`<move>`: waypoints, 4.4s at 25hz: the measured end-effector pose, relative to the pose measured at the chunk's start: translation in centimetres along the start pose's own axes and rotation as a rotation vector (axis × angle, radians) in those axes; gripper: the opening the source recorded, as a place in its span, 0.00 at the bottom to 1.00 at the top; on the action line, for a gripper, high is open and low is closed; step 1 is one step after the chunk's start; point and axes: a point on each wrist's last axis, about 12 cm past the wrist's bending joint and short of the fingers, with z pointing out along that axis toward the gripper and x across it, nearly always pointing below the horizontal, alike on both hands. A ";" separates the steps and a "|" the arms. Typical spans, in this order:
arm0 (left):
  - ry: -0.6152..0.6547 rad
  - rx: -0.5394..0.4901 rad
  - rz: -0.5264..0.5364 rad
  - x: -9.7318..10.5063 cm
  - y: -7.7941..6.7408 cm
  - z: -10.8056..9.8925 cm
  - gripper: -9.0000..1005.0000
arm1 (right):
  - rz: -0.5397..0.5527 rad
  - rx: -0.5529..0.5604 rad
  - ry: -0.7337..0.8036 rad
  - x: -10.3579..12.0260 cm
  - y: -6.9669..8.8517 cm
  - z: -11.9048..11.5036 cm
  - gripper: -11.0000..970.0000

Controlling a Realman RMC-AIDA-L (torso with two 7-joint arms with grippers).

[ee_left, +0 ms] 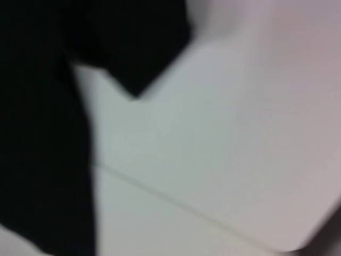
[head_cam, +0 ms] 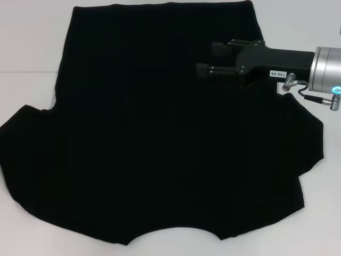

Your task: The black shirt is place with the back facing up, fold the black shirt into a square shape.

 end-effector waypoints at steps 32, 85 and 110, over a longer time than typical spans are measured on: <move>-0.124 0.654 0.377 2.1 -12.4 5.0 0.30 | 0.166 0.172 -0.007 -0.4 -3.0 -2.8 0.82; -0.180 0.861 1.101 6.7 -17.9 6.7 0.92 | 0.888 0.619 0.595 7.0 -5.2 -9.8 0.78; -0.174 0.846 1.075 6.7 -17.5 6.6 0.92 | 0.815 0.651 0.582 7.7 -5.2 -8.0 0.17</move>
